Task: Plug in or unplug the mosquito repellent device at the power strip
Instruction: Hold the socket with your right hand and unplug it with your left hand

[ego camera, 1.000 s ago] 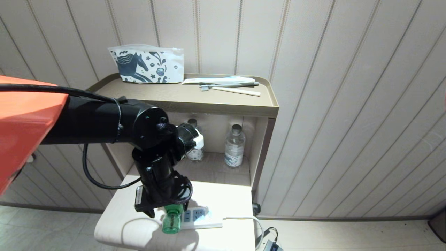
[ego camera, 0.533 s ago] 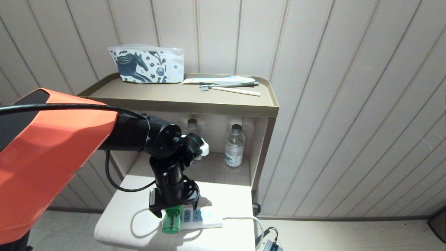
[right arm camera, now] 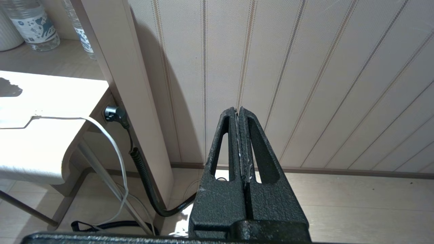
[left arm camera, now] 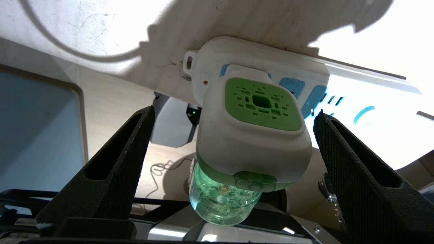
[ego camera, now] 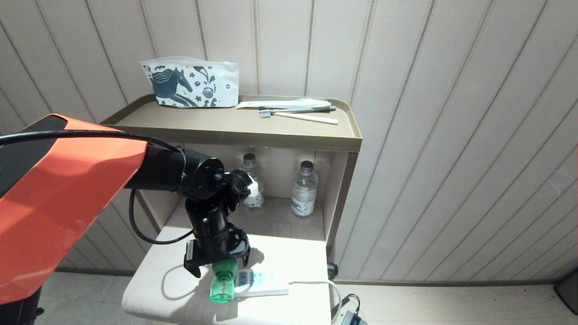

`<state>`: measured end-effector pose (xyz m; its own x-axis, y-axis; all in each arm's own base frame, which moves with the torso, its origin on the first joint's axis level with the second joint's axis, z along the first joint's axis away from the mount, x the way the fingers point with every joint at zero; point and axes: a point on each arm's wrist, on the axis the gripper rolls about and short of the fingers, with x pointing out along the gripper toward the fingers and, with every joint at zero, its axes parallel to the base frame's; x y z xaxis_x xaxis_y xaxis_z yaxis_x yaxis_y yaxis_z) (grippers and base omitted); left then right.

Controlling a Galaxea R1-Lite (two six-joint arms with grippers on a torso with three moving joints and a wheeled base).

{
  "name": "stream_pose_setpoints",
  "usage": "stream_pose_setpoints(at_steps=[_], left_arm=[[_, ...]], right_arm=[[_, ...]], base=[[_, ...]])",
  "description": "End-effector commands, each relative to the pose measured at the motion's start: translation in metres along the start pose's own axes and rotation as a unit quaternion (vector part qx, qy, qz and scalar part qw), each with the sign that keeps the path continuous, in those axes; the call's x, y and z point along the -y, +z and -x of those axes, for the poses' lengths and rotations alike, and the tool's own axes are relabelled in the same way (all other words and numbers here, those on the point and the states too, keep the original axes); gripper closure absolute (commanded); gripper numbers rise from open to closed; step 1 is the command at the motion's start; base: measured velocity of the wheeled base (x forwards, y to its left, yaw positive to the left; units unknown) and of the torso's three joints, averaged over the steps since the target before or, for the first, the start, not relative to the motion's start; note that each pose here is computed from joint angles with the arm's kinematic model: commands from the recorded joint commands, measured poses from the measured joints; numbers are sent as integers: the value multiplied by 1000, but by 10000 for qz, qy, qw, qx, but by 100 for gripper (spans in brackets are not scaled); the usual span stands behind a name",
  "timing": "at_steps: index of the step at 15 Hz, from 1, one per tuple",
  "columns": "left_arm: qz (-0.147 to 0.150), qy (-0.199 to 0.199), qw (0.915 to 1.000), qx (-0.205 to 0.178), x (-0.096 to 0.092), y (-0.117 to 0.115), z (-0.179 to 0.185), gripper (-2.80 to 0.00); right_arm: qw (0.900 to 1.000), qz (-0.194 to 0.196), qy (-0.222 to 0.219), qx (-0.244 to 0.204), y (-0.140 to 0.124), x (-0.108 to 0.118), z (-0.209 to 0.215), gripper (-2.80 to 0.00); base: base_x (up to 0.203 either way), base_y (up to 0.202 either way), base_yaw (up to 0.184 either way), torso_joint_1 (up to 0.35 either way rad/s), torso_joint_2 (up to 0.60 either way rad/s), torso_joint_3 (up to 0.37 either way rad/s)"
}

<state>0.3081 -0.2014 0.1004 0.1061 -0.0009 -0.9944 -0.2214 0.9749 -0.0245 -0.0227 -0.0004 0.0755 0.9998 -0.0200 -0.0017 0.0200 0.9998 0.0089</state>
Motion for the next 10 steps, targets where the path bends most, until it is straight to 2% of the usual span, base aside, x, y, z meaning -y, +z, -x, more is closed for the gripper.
stream_pose_setpoints(at_steps=[1,3,10], left_arm=[[8,15,10000,-86,0,-1,-3,-280],[-102,17,9998,-146,2,-4,-6,-280],[-117,-5,9999,-125,4,-2,-6,-280]], right_arm=[[10000,6,0,-7,0,0,0,0],[10000,-1,0,-7,0,0,0,0],[10000,-1,0,-7,0,0,0,0]], base=[[0,0,0,0,0,0],[0,0,0,0,0,0],[0,0,0,0,0,0]])
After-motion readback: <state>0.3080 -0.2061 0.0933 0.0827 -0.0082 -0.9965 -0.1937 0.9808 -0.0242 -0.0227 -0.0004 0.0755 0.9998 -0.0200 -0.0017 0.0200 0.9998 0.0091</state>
